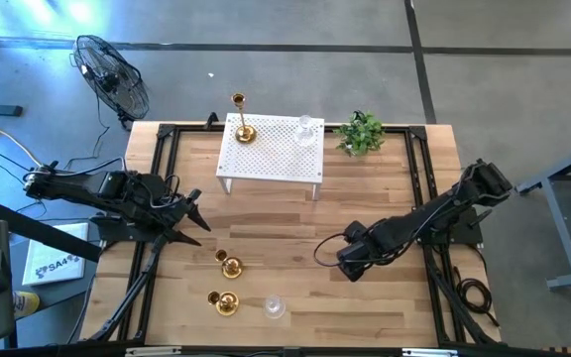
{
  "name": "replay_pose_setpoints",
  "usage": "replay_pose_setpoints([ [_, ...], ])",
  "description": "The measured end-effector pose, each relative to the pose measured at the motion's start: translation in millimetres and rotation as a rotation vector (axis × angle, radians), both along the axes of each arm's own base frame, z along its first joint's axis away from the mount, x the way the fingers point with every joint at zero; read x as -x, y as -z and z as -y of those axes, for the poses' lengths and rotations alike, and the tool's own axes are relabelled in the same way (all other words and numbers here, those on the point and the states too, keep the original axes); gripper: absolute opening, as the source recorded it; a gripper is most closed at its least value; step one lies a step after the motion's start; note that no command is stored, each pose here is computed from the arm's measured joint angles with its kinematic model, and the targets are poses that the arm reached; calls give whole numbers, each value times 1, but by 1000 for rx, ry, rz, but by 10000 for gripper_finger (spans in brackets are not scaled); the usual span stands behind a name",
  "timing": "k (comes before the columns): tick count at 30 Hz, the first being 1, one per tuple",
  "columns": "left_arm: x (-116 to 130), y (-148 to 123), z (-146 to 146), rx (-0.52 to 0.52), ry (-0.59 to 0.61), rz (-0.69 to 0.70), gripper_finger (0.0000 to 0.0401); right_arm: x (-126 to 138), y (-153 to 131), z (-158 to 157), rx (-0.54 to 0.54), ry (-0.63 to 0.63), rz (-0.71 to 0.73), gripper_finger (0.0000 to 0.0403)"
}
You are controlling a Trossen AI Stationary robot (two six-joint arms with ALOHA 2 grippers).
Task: Pick & Place candle stick holders
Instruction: Put the top transparent candle holder on the shelf aligned with the other transparent candle holder
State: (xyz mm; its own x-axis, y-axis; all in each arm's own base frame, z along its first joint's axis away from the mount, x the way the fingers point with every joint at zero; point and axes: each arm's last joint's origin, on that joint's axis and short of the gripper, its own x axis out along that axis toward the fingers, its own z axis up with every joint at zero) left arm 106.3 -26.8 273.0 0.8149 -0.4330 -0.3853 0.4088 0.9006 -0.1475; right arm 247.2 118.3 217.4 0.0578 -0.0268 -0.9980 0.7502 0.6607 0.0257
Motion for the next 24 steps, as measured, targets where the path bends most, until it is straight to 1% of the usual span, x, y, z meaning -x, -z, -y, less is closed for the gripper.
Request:
replay_pose_setpoints([
  [10,0,0,0,-2,2,1,209,0,0,-1,-21,2,-10,317],
  [19,0,0,0,0,5,1,209,0,1,-1,-21,-16,-12,281],
  [24,0,0,0,0,5,0,209,-4,10,-4,-34,-27,-51,268],
])
